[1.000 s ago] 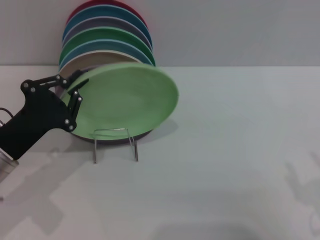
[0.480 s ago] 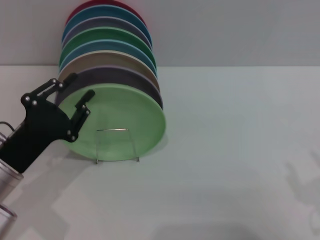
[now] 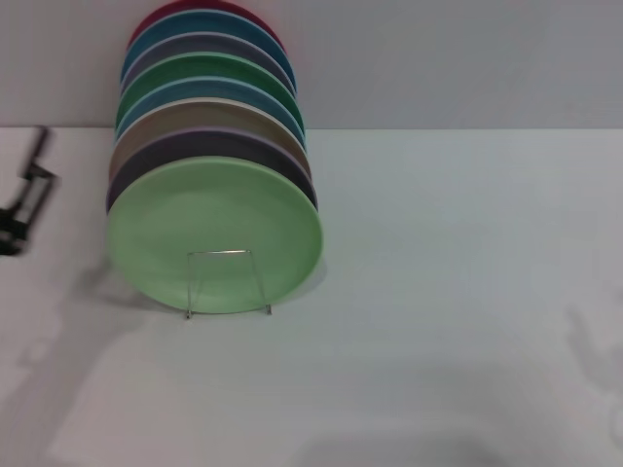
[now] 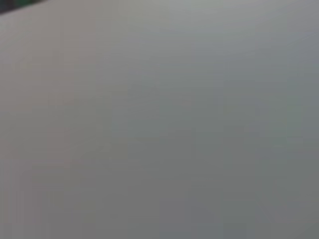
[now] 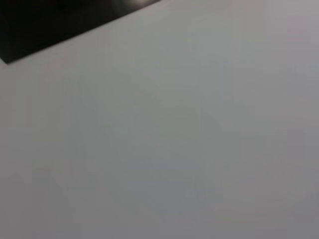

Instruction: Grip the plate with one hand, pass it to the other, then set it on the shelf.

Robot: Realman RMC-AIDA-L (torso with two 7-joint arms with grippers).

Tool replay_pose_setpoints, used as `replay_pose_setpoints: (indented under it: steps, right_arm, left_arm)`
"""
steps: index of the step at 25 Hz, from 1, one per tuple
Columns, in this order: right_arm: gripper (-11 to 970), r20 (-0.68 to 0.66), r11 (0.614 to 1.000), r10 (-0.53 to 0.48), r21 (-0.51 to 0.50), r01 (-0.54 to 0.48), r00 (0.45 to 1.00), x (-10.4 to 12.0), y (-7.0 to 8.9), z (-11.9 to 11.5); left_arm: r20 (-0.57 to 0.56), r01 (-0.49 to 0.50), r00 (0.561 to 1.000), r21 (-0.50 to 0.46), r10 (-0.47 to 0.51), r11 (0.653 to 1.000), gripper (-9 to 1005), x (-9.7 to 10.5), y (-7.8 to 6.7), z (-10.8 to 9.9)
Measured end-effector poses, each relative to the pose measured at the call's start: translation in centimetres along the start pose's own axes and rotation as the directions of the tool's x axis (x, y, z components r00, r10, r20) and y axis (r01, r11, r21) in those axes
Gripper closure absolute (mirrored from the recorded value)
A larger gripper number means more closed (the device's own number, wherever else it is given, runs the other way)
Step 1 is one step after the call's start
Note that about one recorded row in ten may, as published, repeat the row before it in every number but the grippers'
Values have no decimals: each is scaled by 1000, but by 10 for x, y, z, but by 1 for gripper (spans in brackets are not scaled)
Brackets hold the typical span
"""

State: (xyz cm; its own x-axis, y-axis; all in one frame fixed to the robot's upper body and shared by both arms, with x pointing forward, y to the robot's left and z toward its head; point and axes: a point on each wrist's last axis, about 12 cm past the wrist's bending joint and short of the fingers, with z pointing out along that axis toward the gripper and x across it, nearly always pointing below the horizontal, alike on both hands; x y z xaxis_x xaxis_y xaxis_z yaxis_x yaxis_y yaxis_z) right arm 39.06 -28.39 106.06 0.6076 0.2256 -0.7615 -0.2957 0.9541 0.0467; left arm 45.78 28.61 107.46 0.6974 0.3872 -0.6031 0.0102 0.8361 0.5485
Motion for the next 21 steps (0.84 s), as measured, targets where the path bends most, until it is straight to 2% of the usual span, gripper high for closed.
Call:
replay_pose_setpoints:
  steps: [3,4,5,8,10,13,16,18,21]
  right_arm:
    - [254,-9,998,-37,49,37,999,1,-3,-1]
    - [253,-17,996,-56,66,57,998,1,-5,-1]
    - [253,-29,994,-81,77,83,996,2,-6,-2]
    - [251,-79,982,-155,95,162,985,7,-9,-2]
    - [247,-111,973,-196,104,208,974,11,-10,-1]
    - [237,-147,960,-212,154,234,966,17,-15,3]
    - [233,-189,918,-196,308,248,962,24,-26,8]
    - [233,-202,895,-195,364,258,960,26,-31,9]
    - [233,-210,890,-208,365,274,955,27,-35,11]
  left_arm:
    - [-74,113,990,-96,-120,989,274,10,17,-7]
    - [-108,150,981,-127,-164,980,269,16,24,-10]
    - [-159,195,961,-186,-225,963,263,25,32,-14]
    - [-278,237,899,-340,-338,910,236,45,46,-26]
    - [-330,227,871,-388,-364,893,214,53,49,-30]
    - [-371,213,849,-411,-376,886,192,56,47,-37]
    - [-381,203,845,-421,-375,884,192,55,45,-40]
    - [-388,203,835,-441,-390,874,192,55,44,-44]
    - [-381,232,817,-469,-432,852,192,55,44,-50]
